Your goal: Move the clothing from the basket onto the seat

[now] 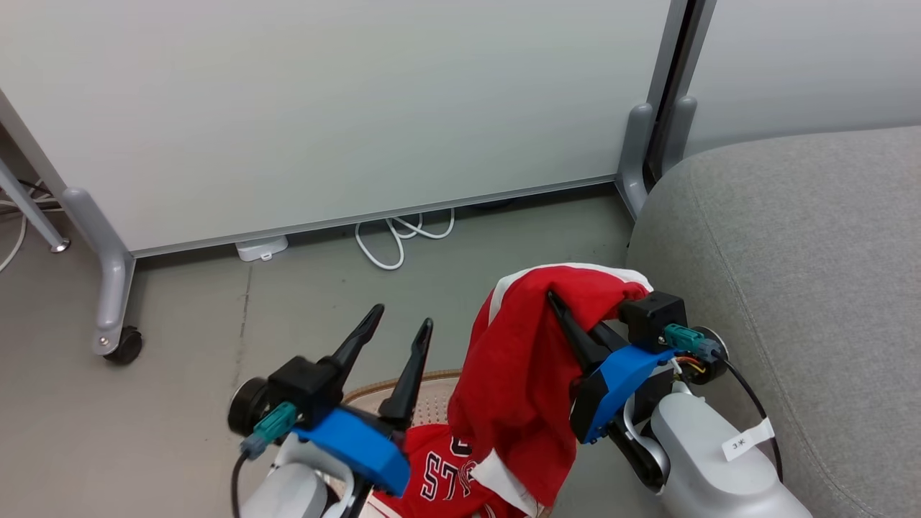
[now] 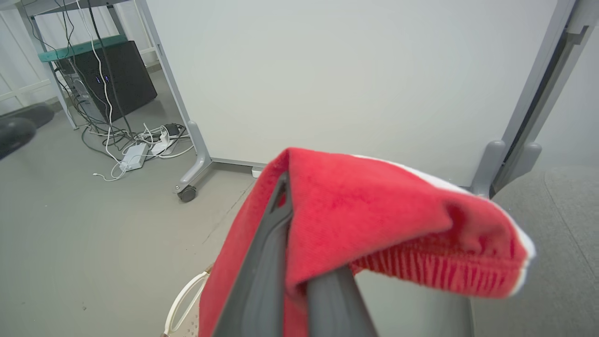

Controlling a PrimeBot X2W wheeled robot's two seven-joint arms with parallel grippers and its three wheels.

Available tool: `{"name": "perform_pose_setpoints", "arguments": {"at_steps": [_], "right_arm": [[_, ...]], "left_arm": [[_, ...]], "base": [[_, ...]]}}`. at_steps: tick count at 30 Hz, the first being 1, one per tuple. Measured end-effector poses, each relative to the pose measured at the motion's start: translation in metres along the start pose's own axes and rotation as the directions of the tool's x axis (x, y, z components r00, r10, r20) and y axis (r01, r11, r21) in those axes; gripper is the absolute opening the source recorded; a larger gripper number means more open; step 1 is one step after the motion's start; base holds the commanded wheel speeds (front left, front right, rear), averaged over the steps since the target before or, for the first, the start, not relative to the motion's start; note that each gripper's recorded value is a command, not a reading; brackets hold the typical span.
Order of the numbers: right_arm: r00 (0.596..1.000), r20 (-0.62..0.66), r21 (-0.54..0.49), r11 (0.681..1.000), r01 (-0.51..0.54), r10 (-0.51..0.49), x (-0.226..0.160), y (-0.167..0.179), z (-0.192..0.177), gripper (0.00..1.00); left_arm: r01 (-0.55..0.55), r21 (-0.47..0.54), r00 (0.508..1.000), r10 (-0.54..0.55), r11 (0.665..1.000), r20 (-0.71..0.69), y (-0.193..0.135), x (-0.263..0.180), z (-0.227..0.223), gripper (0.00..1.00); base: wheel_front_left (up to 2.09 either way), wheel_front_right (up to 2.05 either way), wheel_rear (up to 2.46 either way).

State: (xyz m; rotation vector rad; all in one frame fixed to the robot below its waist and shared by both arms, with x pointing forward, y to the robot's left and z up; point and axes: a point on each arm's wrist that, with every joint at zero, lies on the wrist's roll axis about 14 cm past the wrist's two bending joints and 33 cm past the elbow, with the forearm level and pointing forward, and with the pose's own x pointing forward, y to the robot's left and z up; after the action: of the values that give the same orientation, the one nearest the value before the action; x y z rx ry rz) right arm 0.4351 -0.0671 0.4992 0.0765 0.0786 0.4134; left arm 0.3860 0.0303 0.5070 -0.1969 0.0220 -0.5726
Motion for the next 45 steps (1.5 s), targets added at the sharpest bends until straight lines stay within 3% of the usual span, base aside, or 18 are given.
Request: {"name": "perform_pose_setpoints", "arguments": {"at_steps": [12, 24, 36, 45], "right_arm": [[1.000, -0.001, 0.011, 0.999, 0.030, -0.030, -0.005, -0.009, -0.003, 0.00], [0.998, 0.004, 0.015, 0.998, 0.057, -0.057, -0.009, -0.018, -0.002, 0.00], [0.980, 0.017, 0.031, 0.979, 0.199, -0.200, -0.043, -0.064, -0.001, 0.00], [0.939, 0.015, 0.046, 0.938, 0.343, -0.344, -0.085, -0.105, -0.004, 0.00]], "left_arm": [[-0.088, -0.026, 0.995, 0.089, 0.996, 0.037, 0.017, -0.022, -0.004, 1.00], [-0.076, -0.028, 0.997, 0.076, 0.997, 0.018, 0.015, -0.022, -0.011, 1.00], [0.060, -0.035, 0.998, -0.061, 0.998, -0.029, -0.019, 0.010, -0.028, 1.00], [0.196, -0.051, 0.978, -0.199, 0.979, -0.063, -0.057, 0.038, -0.043, 1.00]], "base": [[0.00, 0.00, 0.00], [0.00, 0.00, 0.00], [0.00, 0.00, 0.00], [0.00, 0.00, 0.00]]}}
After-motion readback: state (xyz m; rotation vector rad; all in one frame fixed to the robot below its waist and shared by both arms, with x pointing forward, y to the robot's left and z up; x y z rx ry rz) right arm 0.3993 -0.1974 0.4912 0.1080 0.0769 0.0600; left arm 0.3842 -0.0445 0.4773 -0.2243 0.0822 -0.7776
